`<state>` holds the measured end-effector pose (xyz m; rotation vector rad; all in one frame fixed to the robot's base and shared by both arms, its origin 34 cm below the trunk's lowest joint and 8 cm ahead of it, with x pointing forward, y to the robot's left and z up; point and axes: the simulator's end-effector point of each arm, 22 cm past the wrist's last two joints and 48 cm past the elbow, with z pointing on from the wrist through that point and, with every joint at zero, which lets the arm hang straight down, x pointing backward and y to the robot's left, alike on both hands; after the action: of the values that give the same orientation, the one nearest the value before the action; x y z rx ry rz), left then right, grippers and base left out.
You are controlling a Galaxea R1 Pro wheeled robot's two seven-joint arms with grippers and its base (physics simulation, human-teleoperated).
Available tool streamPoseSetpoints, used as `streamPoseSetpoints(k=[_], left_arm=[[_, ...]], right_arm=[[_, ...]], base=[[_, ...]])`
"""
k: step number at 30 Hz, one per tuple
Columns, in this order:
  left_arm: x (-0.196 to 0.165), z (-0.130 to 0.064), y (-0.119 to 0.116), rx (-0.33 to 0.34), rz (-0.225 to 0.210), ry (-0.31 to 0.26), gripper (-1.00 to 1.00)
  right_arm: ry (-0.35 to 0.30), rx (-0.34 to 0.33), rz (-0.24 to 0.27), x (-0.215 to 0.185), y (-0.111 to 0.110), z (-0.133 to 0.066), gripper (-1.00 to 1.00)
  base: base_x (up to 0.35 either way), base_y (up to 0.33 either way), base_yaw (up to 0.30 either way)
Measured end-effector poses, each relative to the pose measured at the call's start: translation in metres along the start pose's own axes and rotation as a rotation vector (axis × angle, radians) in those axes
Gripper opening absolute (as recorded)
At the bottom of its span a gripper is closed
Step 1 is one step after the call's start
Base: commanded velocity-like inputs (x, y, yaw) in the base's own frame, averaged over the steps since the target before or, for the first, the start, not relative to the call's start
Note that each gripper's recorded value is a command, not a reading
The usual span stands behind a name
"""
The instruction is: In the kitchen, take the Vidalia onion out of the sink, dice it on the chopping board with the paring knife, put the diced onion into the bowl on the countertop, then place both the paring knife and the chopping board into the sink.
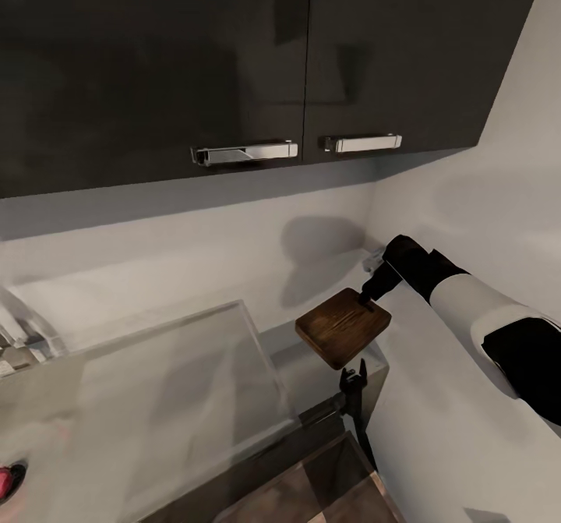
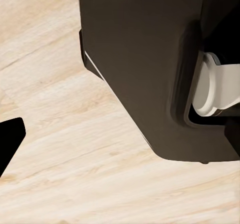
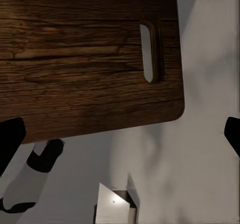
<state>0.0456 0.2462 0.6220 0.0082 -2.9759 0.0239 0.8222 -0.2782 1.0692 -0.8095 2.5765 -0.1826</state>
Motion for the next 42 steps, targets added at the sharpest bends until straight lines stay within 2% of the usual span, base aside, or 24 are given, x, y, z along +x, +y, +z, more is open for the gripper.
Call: streamPoseSetpoints(k=[12,42], left_arm=[[0.000,0.000,-0.001,0.001,0.000,0.000,1.00],[0.000,0.000,-0.001,0.001,0.000,0.000,1.00]], right_arm=[[-0.001,0.054,0.001,0.000,-0.012,0.000,1.00],[0.000,0.058,-0.001,0.000,-0.013,0.000,1.00]], base=[[0.000,0.000,0.000],[0.008,0.000,0.000]])
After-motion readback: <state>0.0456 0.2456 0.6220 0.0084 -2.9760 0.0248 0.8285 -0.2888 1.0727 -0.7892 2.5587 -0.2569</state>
